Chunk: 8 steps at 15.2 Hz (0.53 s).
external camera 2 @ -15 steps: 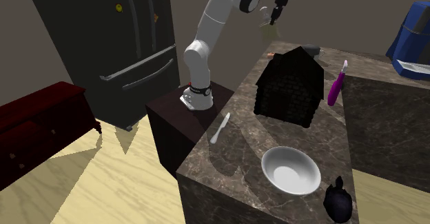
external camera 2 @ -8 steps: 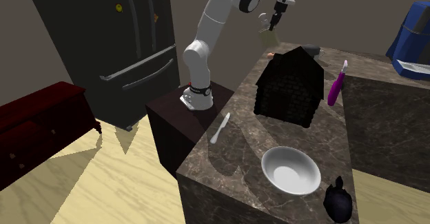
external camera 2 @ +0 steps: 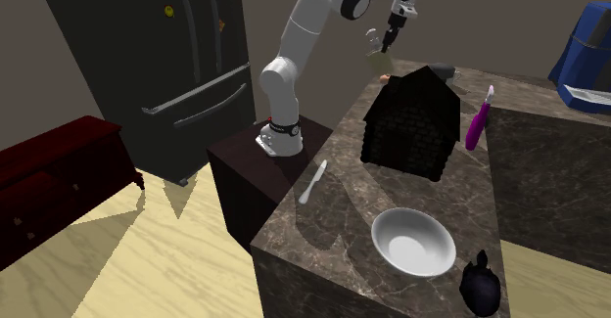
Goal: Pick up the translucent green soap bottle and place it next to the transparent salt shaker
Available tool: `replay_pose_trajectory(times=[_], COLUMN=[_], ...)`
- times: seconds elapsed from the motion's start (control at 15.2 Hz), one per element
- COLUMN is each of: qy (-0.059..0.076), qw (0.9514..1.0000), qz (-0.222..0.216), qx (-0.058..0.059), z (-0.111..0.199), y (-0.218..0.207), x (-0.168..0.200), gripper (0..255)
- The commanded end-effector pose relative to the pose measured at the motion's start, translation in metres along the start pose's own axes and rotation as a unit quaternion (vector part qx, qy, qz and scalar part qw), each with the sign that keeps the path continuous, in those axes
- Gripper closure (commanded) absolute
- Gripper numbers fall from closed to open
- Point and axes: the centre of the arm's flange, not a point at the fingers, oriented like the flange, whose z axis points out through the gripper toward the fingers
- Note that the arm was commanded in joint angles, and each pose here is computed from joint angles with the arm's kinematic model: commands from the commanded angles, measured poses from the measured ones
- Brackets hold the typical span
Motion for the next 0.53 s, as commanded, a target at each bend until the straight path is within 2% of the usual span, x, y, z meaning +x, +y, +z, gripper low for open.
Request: replay_pose_trajectory(times=[0.0, 0.46], qy=[0.0, 0.0], qw=[1.0, 1.0], qz=[0.0, 0.0], qx=[0.0, 0.0], z=[0.01, 0.046], y=[0.0, -0.002], x=[0.001, 0.009], gripper=[255, 255])
